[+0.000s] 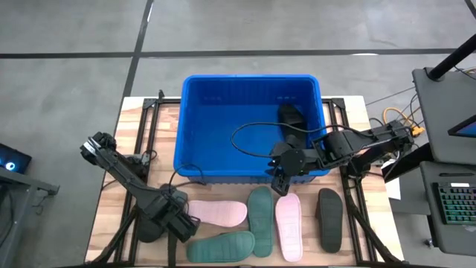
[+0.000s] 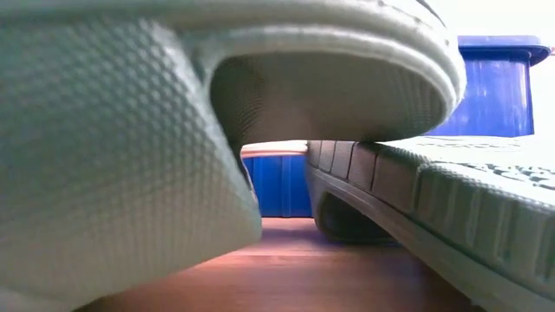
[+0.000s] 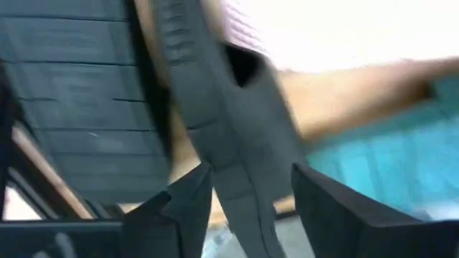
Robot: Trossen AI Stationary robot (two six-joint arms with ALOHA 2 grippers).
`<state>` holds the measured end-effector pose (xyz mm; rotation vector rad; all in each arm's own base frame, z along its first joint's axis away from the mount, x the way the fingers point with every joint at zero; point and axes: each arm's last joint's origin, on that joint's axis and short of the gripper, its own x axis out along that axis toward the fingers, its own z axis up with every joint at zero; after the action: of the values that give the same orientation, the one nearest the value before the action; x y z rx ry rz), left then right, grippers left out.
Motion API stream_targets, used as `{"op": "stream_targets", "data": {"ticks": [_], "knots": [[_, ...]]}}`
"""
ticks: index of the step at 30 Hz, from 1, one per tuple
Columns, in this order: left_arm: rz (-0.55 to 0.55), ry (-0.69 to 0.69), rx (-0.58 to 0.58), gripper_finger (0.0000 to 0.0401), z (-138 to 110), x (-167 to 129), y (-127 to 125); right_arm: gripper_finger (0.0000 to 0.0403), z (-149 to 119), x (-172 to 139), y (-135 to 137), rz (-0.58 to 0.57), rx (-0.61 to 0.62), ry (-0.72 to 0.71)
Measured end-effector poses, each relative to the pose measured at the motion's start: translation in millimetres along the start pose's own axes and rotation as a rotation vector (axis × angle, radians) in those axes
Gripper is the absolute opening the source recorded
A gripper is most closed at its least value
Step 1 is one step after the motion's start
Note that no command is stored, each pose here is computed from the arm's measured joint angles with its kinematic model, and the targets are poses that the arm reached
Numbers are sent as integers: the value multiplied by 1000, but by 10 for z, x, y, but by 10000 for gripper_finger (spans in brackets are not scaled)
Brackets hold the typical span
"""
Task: Pick and place slides into bin
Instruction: Put the black slide into the bin
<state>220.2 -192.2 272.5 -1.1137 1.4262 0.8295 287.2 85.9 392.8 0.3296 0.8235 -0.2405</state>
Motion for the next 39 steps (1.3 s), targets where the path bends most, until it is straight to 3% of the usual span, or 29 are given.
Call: {"op": "stream_targets", "data": {"ticks": [11,17,26,39], "knots": [[51,15,-13,257,24,13,85,118,-35,-8,43,12,-19,6],[66,18,-28,261,29,24,102,118,-52,16,38,5,-22,13],[206,31,-50,261,49,69,236,118,-52,20,39,5,-25,10],[180,20,9,261,52,78,218,118,-49,20,40,6,-24,8]]}}
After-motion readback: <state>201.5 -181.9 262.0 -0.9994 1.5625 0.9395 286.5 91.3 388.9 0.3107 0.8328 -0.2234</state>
